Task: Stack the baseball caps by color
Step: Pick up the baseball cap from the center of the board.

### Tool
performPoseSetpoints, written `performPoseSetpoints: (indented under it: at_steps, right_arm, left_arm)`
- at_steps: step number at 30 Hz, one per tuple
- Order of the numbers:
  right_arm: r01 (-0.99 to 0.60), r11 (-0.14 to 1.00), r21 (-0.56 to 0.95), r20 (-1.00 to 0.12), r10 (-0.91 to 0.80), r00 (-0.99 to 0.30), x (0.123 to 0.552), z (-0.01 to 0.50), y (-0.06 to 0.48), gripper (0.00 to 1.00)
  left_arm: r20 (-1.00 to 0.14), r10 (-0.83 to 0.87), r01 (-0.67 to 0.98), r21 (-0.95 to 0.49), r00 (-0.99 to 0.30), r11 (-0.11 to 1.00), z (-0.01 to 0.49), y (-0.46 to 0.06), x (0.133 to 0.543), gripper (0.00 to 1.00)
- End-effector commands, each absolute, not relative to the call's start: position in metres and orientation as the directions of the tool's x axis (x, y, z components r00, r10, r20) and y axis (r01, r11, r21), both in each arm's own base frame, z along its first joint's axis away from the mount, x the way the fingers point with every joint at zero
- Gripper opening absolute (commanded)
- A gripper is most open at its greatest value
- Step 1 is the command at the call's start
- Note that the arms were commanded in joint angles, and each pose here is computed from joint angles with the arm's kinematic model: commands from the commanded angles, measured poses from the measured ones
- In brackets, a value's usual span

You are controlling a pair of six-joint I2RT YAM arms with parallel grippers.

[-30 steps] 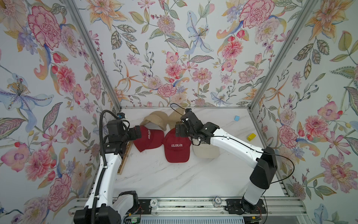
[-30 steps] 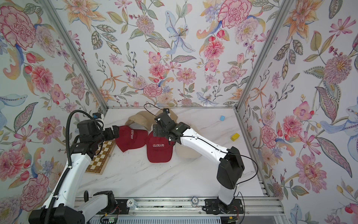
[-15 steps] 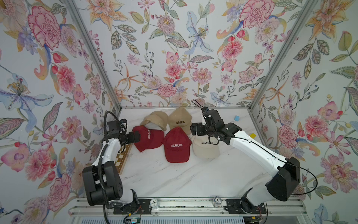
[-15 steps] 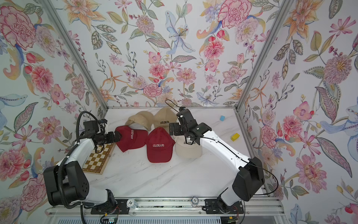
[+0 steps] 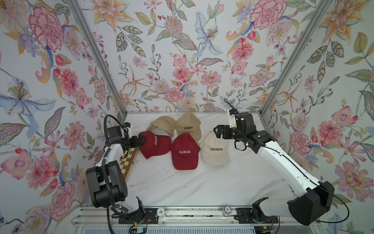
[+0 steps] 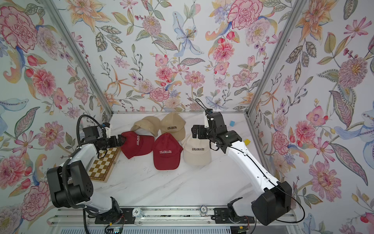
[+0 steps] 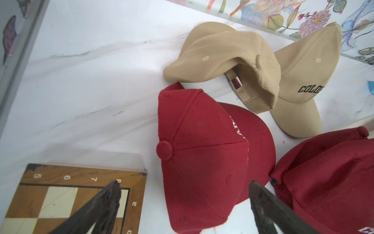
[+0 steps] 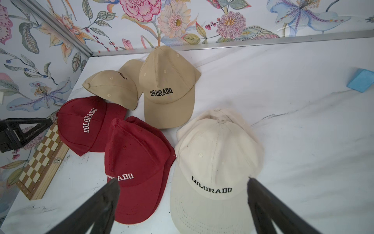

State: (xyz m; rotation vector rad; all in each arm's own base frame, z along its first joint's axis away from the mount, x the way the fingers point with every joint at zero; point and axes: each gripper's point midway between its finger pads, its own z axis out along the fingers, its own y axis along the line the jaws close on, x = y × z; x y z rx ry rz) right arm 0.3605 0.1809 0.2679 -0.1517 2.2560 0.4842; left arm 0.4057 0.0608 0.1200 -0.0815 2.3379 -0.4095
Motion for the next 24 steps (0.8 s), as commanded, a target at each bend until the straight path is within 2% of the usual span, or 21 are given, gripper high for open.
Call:
performPoseSetpoints:
  at_steps: [1,12,24]
  right_arm:
    - [-0.294,0.908,0.297,-0.751,0.032,-0.66,0.354,0.271,0.174,0.99]
    - [-0.262,0.915,0.305,-0.748,0.06,-0.661,0.358,0.267,0.155,0.99]
    - [-0.252,0.916,0.311,-0.745,0.07,-0.663,0.362,0.266,0.154,0.99]
  left_arm:
    - [-0.706,-0.169,0.144,-0.361,-0.688,0.922,0.123,0.062,0.418,1.0]
    - [-0.717,-0.232,0.236,-0.488,-0.658,0.84,0.117,0.052,0.427,0.98]
    - [-0.669,-0.294,0.22,-0.572,-0.682,0.791,0.1,0.05,0.432,0.77]
